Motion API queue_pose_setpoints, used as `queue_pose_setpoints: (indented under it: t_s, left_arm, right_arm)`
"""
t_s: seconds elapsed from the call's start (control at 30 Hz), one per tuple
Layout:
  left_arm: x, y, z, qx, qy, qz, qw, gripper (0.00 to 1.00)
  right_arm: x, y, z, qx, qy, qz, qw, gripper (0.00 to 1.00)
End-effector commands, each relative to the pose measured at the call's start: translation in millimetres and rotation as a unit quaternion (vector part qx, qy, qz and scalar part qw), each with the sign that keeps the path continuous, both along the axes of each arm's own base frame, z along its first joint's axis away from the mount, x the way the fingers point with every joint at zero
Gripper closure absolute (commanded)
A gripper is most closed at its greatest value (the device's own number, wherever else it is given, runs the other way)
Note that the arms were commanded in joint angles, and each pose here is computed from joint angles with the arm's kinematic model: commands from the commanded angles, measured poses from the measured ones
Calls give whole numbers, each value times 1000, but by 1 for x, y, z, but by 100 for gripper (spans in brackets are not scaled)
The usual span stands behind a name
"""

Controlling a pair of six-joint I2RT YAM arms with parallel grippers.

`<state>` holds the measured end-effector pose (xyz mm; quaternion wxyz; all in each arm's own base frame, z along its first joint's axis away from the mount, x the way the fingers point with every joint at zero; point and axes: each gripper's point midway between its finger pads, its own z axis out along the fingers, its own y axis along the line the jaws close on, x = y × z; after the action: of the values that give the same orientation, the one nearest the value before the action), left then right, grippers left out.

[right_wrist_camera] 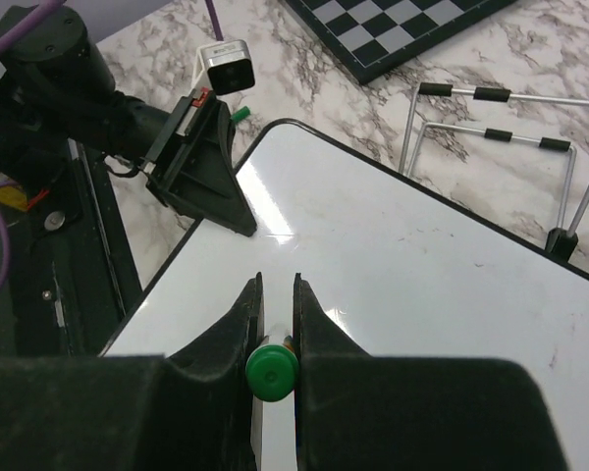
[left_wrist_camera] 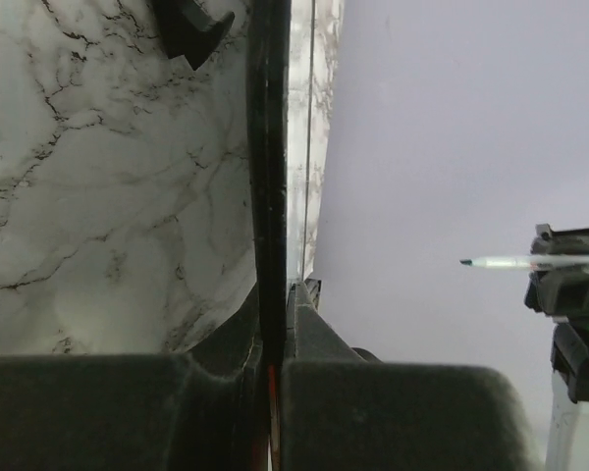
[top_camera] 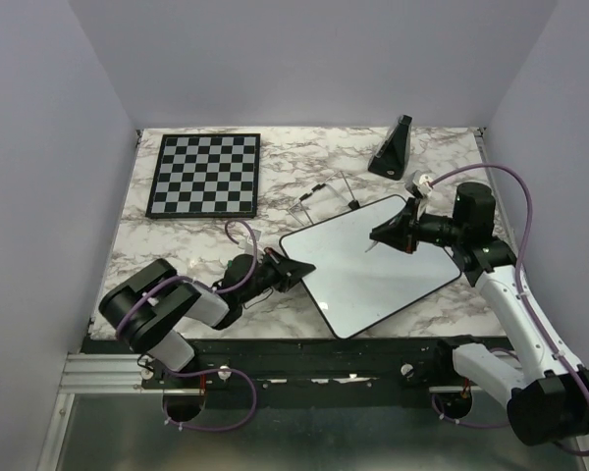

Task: Write a sentence on the whiteboard
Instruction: Place the whiteboard at the center of the board, then write a sentence on the whiteboard.

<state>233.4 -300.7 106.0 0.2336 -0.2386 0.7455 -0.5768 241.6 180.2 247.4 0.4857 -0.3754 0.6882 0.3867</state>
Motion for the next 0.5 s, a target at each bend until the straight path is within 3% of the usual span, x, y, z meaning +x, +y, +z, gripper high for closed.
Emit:
queue_pose_setpoints:
  t_s: [0.0,0.17,0.47]
  left_arm:
    - [5,-2,27,-76,-63,7,995,100]
    - [3,-8,23,-90,-66,-8,994,100]
    - [2,-18,-2,-28,-41,-38,998,100]
  right_arm:
    - [21,1,-3,7,-18,-29,999,99]
    - [22,9,-11,1,-20,-20,1000,99]
    - [25,23,-25,-24,-23,-13,999,99]
